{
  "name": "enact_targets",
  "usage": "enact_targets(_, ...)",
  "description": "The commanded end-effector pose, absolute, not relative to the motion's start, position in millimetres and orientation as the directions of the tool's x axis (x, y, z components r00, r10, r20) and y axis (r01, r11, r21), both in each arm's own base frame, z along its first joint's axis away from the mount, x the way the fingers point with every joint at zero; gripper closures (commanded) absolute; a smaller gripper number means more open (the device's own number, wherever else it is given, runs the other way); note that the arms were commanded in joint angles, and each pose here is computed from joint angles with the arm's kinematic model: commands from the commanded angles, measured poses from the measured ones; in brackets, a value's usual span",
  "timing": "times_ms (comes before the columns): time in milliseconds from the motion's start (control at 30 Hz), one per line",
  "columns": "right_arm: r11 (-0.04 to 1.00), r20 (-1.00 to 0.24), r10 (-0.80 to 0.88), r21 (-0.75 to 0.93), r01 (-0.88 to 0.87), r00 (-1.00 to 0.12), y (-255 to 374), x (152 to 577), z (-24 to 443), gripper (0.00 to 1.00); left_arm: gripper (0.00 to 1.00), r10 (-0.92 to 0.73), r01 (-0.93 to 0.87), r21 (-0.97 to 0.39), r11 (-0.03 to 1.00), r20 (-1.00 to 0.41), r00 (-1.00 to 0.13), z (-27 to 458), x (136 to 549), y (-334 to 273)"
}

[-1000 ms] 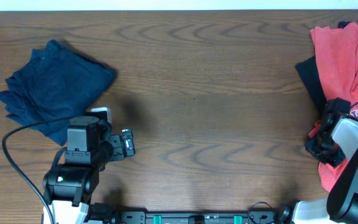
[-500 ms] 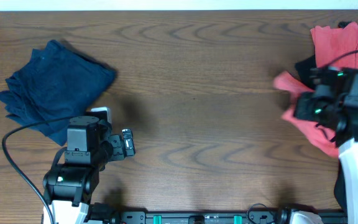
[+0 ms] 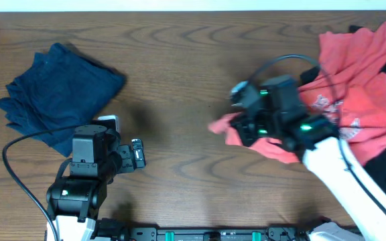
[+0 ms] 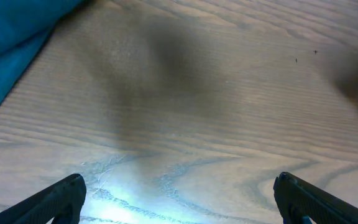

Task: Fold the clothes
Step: 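Drag the red T-shirt leftward to the table center with the right gripper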

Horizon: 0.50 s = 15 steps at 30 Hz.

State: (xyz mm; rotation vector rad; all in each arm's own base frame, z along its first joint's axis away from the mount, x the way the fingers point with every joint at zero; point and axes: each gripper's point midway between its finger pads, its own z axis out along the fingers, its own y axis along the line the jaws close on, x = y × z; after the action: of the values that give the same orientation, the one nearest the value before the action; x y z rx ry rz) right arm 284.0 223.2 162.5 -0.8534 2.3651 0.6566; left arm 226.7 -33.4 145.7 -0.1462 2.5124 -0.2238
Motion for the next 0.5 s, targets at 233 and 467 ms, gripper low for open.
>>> enact_targets(233,0.902,-0.639,-0.292,0.063,-0.426,-0.711,220,337,132,0.85,0.02,-0.176,-0.065,-0.207,0.976,-0.578,-0.797,154,230,-33)
enact_targets(467,0.998,-0.675,0.018,-0.038,0.059,-0.738,93,342,173,0.40,0.02,-0.232,-0.057,-0.320,0.946,-0.543,-0.807,154,236,-51)
